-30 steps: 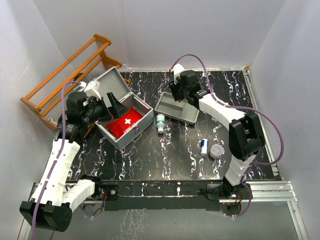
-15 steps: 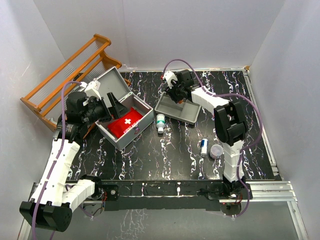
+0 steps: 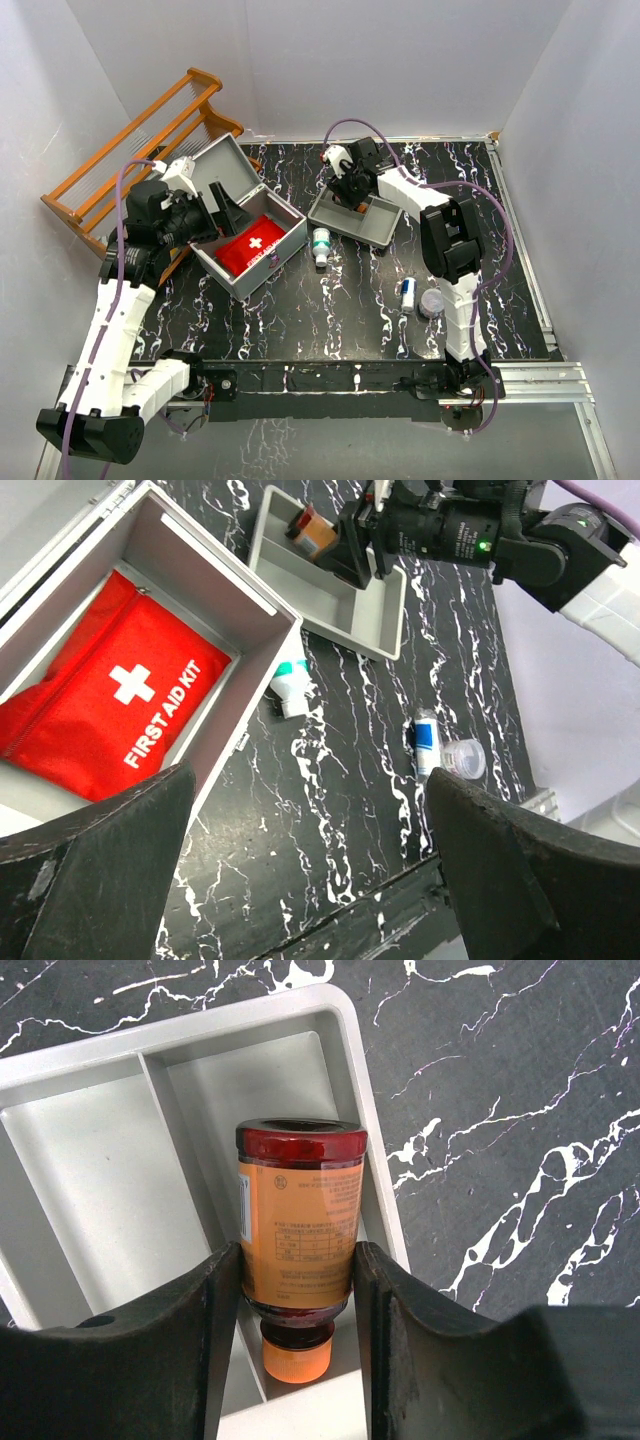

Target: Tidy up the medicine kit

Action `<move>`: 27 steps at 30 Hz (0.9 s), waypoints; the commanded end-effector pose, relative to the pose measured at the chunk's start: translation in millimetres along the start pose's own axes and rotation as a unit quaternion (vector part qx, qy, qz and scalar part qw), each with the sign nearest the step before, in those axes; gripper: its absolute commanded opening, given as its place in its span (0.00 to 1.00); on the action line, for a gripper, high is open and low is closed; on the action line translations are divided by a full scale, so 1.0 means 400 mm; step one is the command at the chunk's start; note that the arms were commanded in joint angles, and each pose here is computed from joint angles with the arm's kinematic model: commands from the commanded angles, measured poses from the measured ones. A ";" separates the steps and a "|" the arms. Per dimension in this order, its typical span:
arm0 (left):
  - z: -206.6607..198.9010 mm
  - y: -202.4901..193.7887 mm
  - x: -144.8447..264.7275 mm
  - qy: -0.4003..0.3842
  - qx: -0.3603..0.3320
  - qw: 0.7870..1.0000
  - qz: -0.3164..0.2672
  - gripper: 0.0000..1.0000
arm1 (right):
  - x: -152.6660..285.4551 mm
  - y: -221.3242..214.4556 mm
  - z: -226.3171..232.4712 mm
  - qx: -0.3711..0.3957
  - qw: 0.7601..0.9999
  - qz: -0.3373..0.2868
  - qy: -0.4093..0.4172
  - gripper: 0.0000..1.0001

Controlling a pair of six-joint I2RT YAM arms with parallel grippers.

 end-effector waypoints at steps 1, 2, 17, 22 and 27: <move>-0.015 0.015 0.050 0.021 -0.023 0.999 -0.026 0.99 | 0.061 0.081 -0.030 -0.023 0.998 -0.042 -0.030 0.54; -0.014 0.015 0.054 0.026 -0.024 0.999 -0.028 0.99 | 0.070 0.086 -0.030 -0.029 0.998 -0.045 -0.032 0.56; 0.018 -0.001 0.111 0.122 -0.025 0.990 -0.060 0.99 | 0.262 0.076 0.120 -0.321 0.944 -0.062 -0.043 0.61; 0.018 -0.008 0.116 0.117 -0.020 0.991 -0.068 0.99 | 0.293 0.037 0.243 -0.394 0.916 -0.070 0.000 0.62; 0.021 -0.019 0.111 0.105 -0.016 0.992 -0.073 0.98 | 0.256 0.038 0.362 -0.424 0.902 -0.068 0.034 0.66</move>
Point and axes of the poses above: each gripper's point midway between its finger pads, its own x axis back along the fingers, its own z axis along the line the jaws close on, y = z × x, the point moved 9 cm from there along x, back along the fingers, and after that the axes turned 3 degrees about x, right-handed, at the moved point
